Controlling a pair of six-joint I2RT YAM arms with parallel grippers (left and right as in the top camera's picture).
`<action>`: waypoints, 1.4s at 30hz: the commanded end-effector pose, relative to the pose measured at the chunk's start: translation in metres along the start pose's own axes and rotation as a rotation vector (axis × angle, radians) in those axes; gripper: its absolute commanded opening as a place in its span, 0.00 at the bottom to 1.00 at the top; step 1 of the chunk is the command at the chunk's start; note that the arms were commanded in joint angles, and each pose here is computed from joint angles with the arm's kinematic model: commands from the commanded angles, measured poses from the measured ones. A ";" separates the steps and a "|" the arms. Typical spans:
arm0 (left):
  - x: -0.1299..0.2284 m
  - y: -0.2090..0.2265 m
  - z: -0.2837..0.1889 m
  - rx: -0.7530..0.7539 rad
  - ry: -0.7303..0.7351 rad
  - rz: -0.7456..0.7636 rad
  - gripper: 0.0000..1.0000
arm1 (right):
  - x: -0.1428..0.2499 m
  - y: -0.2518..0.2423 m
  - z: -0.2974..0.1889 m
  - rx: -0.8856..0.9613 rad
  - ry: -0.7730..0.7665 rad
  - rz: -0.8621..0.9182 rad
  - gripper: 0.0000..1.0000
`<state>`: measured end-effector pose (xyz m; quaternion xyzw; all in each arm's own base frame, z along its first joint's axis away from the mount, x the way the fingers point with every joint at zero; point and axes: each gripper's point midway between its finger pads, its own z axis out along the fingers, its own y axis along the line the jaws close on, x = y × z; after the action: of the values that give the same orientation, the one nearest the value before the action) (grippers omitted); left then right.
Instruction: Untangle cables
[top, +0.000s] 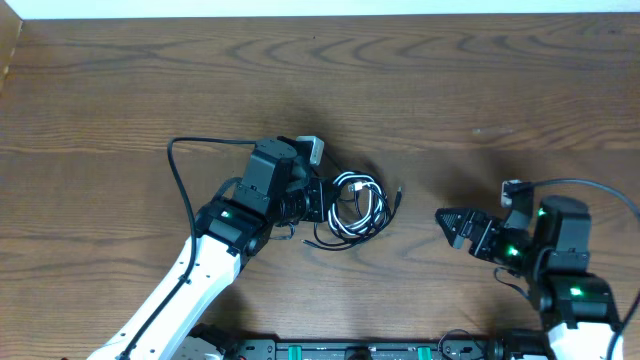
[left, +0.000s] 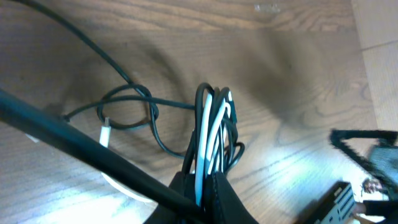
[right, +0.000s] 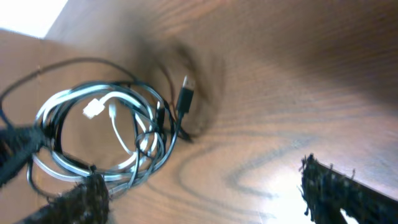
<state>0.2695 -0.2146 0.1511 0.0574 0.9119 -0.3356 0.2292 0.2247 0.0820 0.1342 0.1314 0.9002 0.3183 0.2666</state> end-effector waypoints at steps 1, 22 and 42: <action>-0.001 0.003 0.000 -0.010 -0.007 -0.002 0.08 | -0.008 0.008 -0.016 0.040 -0.007 -0.114 0.99; -0.008 0.000 0.000 0.006 -0.032 -0.089 0.08 | 0.013 0.040 -0.008 -0.081 0.090 -0.176 0.96; -0.004 -0.011 0.000 0.063 0.000 -0.188 0.08 | 0.030 0.045 0.074 -0.004 0.251 -0.037 0.73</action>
<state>0.2720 -0.2206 0.1586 -0.0191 0.9047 -0.3737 0.2040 0.2437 0.1594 0.1115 0.0371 0.9259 0.3272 0.1851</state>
